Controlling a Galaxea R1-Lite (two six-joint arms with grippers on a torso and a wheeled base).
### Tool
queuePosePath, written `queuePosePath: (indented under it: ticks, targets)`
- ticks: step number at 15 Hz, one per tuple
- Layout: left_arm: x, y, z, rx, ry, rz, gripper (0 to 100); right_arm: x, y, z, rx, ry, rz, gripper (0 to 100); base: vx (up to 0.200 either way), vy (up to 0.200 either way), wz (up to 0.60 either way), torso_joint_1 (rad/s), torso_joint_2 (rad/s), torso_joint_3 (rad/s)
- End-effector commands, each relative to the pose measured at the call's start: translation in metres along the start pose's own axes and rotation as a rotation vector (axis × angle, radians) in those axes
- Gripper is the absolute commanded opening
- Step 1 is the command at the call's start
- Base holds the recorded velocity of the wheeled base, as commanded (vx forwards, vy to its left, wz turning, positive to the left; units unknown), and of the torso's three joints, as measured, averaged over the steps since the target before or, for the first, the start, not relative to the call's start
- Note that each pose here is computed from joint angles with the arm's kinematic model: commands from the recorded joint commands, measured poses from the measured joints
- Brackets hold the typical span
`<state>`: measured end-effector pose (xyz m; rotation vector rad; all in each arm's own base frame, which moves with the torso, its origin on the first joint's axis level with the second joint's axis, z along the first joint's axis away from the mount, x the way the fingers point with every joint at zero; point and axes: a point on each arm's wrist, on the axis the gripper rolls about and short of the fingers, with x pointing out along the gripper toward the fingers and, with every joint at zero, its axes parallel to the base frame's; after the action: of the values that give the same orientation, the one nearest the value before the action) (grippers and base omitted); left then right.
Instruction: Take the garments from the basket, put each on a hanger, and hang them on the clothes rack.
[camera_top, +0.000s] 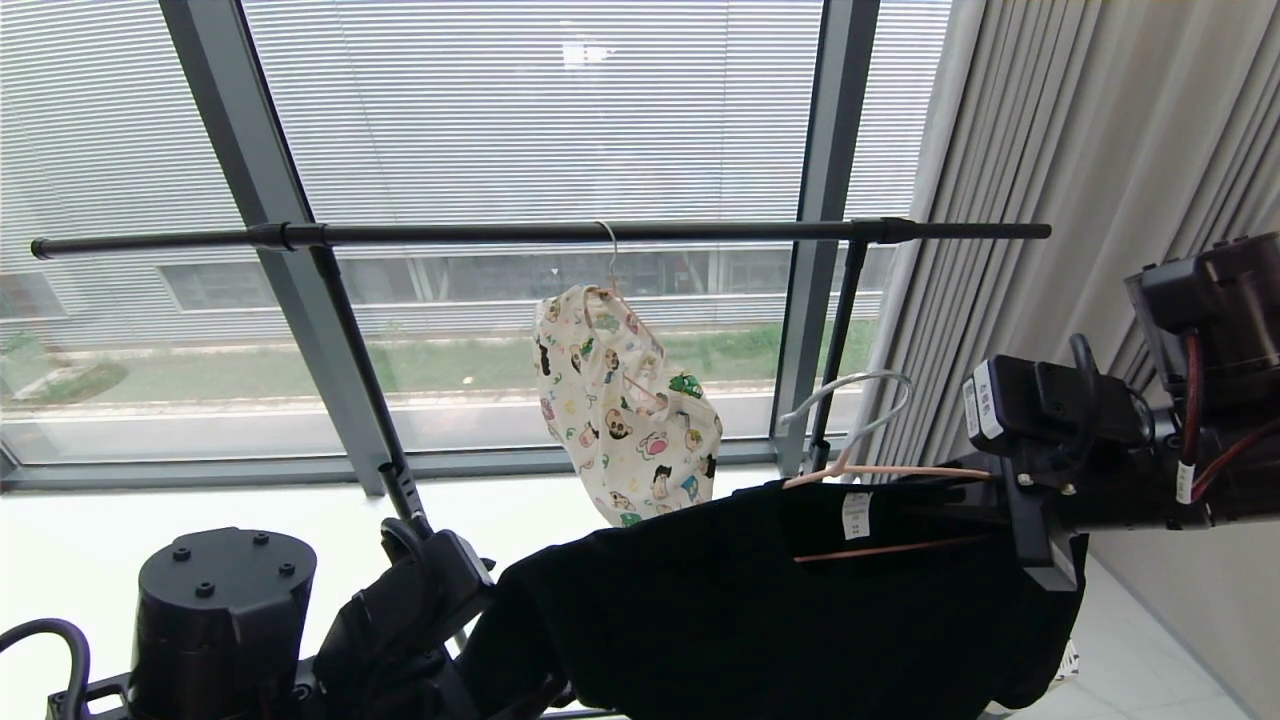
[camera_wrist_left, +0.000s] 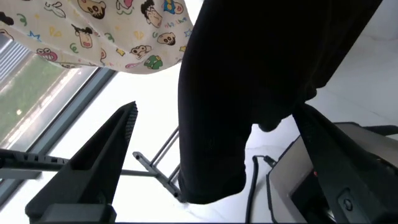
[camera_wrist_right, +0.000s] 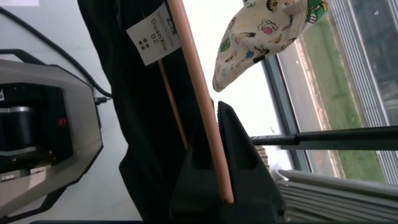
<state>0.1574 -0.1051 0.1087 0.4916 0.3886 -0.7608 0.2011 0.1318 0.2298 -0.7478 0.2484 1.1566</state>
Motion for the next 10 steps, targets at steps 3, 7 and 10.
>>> queuePosePath:
  ticks: [3,7,10]
  targets:
    - [0.006,0.0,-0.004,-0.008,0.027,-0.014,0,-0.004,0.001,0.003,-0.009,-0.016,-0.003,0,0.0,0.0,0.0,0.0,0.0,0.0]
    - [0.005,0.019,-0.025,-0.079,0.121,0.086,0,-0.004,0.0,0.003,-0.007,-0.014,-0.007,0,0.0,0.0,0.0,0.0,0.0,0.0]
    - [-0.003,0.028,-0.045,-0.137,0.195,0.144,0,-0.006,-0.002,0.001,0.011,-0.008,-0.022,0,0.0,0.0,0.0,0.0,0.0,0.0]
